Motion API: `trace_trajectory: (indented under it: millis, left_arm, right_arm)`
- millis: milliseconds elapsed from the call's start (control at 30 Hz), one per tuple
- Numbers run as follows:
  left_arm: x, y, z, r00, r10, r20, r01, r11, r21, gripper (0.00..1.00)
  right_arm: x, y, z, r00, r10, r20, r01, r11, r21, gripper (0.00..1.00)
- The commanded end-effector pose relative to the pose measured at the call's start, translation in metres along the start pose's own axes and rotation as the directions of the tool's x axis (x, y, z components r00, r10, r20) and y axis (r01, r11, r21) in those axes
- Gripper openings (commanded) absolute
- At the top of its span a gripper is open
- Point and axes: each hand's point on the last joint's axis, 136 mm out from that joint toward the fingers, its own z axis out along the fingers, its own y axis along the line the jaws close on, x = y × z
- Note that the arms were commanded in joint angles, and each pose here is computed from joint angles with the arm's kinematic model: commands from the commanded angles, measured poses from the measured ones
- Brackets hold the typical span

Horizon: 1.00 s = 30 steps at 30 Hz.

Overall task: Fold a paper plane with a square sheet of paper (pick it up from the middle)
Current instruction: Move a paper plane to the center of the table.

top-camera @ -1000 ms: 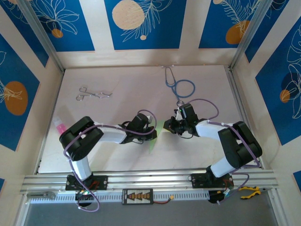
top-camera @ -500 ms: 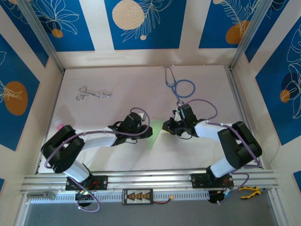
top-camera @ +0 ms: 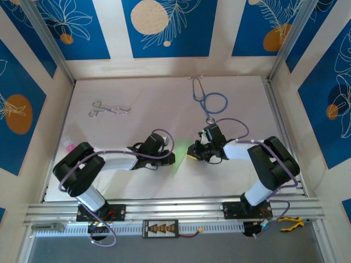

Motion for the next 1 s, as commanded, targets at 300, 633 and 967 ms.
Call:
trace_trajectory:
  millis: [300, 633, 967]
  left_arm:
    - [0.004, -0.012, 0.013, 0.996, -0.017, -0.083, 0.022, 0.998, 0.065, 0.24]
    - [0.001, -0.027, 0.018, 0.996, -0.026, -0.086, 0.039, 0.989, 0.145, 0.24]
    - [-0.003, -0.035, 0.022, 0.995, -0.07, -0.073, 0.085, 0.973, 0.216, 0.23]
  right_arm:
    - [0.003, 0.005, 0.009, 0.999, 0.002, -0.044, -0.003, 1.0, -0.022, 0.17]
    - [0.007, 0.003, 0.013, 0.998, 0.008, -0.069, -0.01, 0.999, -0.037, 0.16]
    - [0.01, 0.003, 0.014, 0.997, 0.009, -0.077, -0.012, 0.999, -0.044, 0.16]
